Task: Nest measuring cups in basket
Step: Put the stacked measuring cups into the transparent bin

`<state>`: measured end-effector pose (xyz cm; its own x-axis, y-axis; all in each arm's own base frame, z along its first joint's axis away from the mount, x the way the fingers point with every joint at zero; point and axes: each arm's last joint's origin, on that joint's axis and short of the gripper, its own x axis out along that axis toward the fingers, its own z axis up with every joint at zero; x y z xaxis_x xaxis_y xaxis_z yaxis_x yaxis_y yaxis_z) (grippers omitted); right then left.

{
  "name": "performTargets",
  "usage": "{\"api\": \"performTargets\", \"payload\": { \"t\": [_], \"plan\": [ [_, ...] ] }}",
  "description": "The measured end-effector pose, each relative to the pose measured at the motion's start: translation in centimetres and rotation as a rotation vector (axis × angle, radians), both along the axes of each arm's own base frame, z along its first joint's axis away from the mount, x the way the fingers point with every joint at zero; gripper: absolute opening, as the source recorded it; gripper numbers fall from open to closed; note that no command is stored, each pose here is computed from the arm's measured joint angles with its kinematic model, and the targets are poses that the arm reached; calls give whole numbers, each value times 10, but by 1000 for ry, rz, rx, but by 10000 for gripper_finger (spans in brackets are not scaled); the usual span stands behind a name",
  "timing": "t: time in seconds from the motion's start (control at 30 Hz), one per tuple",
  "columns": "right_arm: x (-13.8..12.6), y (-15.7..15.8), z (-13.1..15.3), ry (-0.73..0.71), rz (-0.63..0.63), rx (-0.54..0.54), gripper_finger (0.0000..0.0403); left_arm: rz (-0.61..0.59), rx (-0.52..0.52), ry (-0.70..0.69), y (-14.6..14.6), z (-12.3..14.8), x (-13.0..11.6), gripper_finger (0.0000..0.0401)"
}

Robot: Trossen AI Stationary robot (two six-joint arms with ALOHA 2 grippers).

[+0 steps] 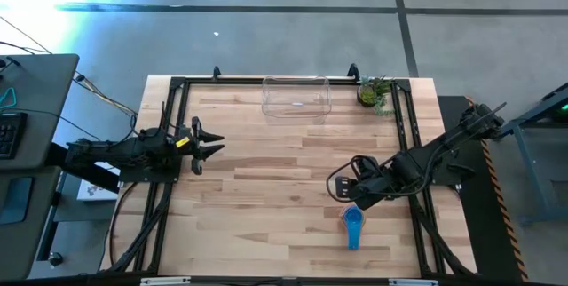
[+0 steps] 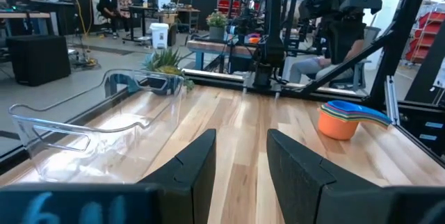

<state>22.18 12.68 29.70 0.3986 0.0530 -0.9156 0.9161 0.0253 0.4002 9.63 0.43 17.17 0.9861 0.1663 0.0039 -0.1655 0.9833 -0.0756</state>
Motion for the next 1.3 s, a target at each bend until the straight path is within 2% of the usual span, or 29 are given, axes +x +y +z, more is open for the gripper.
{"api": "performTargets", "payload": {
  "t": [0.3, 0.7, 1.3],
  "plan": [
    [-1, 6, -3, 42, 14, 56, 83, 0, 0, 0, 0, 0, 0, 117],
    [-8, 43, -24, 162, -19, 84, 83, 0, 0, -1, 0, 0, 0, 117],
    [1, 68, -47, 194, -39, 118, 83, 0, 0, -1, 0, 0, 0, 117]
  ]
}}
